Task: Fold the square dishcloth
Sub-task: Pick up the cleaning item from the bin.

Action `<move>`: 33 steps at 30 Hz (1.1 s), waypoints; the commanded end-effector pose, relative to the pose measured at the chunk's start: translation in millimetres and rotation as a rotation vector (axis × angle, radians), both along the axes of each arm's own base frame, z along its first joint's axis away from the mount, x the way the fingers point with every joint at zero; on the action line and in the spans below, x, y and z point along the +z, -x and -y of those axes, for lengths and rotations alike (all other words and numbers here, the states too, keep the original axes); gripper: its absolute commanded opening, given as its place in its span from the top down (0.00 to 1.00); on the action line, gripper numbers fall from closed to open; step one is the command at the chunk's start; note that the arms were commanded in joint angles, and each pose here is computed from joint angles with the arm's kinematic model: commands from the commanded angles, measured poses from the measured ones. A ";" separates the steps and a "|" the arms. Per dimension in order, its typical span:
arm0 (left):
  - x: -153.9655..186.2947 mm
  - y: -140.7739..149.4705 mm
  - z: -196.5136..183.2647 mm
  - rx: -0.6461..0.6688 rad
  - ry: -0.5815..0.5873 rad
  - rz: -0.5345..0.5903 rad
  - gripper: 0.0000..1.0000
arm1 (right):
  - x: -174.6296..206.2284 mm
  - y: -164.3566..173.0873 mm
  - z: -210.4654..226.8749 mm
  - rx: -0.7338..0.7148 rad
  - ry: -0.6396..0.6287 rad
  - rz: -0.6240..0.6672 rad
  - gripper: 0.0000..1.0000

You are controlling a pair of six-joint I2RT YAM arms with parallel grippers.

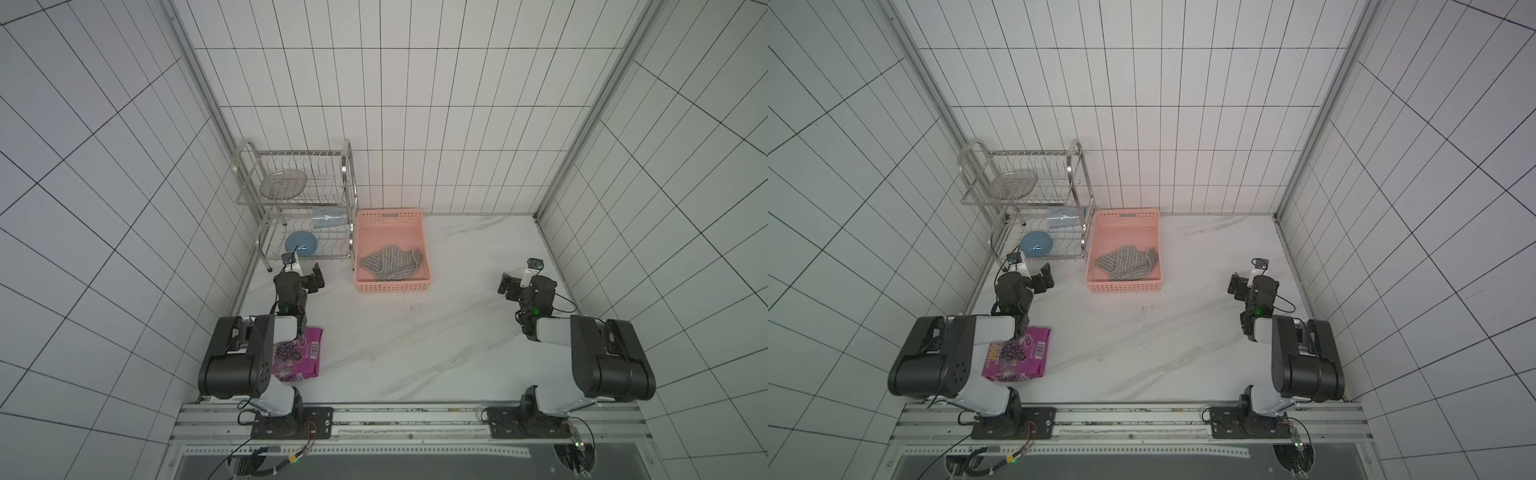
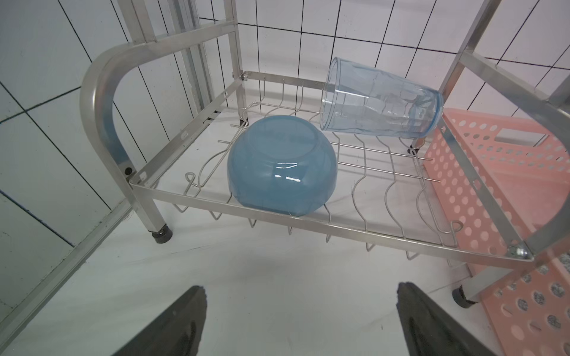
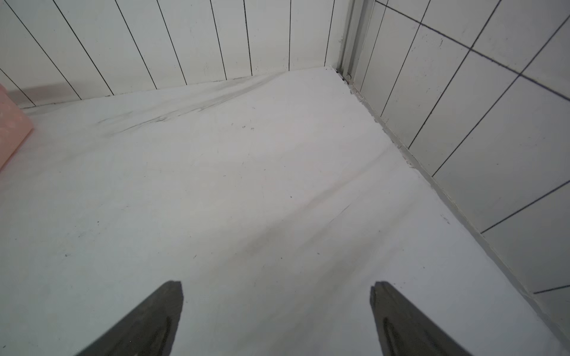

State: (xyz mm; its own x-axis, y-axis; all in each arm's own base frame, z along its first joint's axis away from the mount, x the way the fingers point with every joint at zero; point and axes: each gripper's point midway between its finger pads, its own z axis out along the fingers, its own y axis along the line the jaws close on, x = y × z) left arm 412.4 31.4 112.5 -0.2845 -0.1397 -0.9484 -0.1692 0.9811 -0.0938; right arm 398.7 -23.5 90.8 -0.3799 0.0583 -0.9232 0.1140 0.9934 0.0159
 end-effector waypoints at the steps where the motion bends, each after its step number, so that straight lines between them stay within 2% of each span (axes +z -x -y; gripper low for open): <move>1: 0.4 -1.1 1.7 -0.012 0.002 0.006 0.02 | 2.5 -2.2 1.1 0.001 0.002 0.010 0.01; 33: 2.4 -0.6 -1.4 0.004 0.006 0.014 0.02 | 9.6 -3.5 4.4 -0.018 0.002 -0.006 0.01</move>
